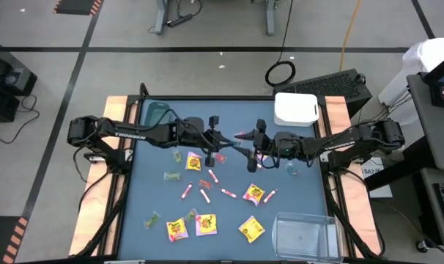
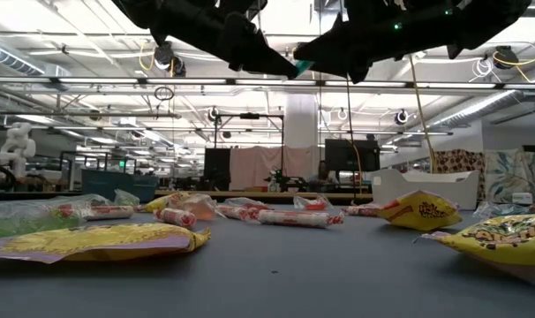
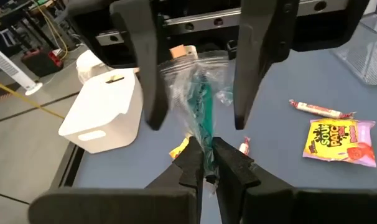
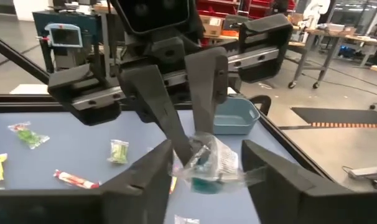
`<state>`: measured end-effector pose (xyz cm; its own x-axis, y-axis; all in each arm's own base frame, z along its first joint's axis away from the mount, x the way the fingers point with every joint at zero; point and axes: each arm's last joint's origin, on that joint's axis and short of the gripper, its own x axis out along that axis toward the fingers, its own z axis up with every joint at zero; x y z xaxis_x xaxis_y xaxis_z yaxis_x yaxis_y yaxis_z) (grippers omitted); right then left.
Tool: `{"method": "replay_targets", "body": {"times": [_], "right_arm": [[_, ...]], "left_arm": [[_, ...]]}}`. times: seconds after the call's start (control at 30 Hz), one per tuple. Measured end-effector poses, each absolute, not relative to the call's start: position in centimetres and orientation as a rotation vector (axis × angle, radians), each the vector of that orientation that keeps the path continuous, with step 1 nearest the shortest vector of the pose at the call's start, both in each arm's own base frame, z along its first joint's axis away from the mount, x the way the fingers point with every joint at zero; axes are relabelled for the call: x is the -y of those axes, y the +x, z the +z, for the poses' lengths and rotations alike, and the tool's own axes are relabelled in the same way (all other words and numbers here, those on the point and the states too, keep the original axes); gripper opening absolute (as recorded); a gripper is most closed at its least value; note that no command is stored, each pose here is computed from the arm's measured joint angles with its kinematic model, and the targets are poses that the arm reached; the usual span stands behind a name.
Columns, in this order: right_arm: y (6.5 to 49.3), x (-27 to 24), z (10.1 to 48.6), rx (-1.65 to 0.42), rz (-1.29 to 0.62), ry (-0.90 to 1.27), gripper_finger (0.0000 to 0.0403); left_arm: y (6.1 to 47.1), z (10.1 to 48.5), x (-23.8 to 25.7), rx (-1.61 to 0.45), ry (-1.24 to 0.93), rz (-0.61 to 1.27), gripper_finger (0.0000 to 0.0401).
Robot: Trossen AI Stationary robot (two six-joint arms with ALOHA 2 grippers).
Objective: Sort candy
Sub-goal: Put the blue gummy into the white bin
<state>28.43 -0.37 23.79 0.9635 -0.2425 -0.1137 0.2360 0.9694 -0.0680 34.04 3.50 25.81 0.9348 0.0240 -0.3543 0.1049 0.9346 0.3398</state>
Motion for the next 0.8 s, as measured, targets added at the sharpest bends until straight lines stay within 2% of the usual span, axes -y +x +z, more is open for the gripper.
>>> {"method": "replay_targets", "body": {"times": [0.23,0.33,0.5,0.67,0.8], "right_arm": [[28.4,0.3,23.7,-0.134,-0.241,-0.056,0.0076],[28.4,0.3,23.6,-0.141,-0.238,-0.051,0.0050],[28.3,0.3,23.4,-0.165,-0.240,-0.020,0.0036],[28.0,-0.2,23.5,-0.180,-0.225,0.014,0.0045],[27.5,-1.4,23.9,-0.196,-0.172,0.042,0.0049]], "left_arm": [[34.0,25.8,-3.5,-0.363,0.332,-0.035,0.0030],[34.0,25.8,-3.6,-0.365,0.276,-0.023,0.0050],[34.0,25.6,-3.6,-0.385,0.201,-0.008,0.0131],[33.7,25.2,-3.0,-0.444,0.125,-0.013,0.0227],[33.2,24.9,-2.1,-0.508,0.048,-0.022,0.0278]]}}
